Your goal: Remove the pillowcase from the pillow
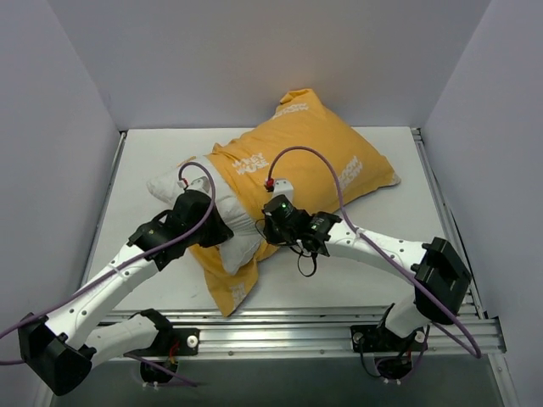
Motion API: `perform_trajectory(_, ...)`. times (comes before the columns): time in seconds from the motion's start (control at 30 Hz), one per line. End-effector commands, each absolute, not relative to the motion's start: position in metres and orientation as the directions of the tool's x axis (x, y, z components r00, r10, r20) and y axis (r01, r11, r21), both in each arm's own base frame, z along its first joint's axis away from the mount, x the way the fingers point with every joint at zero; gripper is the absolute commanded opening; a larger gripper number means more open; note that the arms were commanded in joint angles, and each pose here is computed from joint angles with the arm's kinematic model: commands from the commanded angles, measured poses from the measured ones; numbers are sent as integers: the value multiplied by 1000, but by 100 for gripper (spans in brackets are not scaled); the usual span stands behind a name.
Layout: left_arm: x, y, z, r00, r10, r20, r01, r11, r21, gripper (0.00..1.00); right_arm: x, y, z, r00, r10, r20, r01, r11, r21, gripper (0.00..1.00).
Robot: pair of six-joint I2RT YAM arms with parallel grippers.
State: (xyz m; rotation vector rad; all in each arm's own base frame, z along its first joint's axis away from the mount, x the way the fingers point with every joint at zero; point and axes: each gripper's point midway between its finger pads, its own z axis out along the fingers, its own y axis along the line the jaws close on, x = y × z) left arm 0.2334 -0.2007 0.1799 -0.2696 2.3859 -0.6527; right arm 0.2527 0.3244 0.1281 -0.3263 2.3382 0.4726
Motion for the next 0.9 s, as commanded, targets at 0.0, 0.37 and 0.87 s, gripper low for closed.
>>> perform_trajectory(0.0,236,-175,268,-651,-387,-652,26,848,-529,2,292,247,106,-712,-6,-702,-123,986,116,0)
perform_trajectory(0.37,234,-143,339,-600,-443,-666,49,810,-584,2,356,134,123,-650,285,-704,146,957,252,0)
perform_trajectory(0.87,280,-235,403,-575,-485,-659,282,638,-716,2,253,227,150,-680,170,-713,-303,821,484,79)
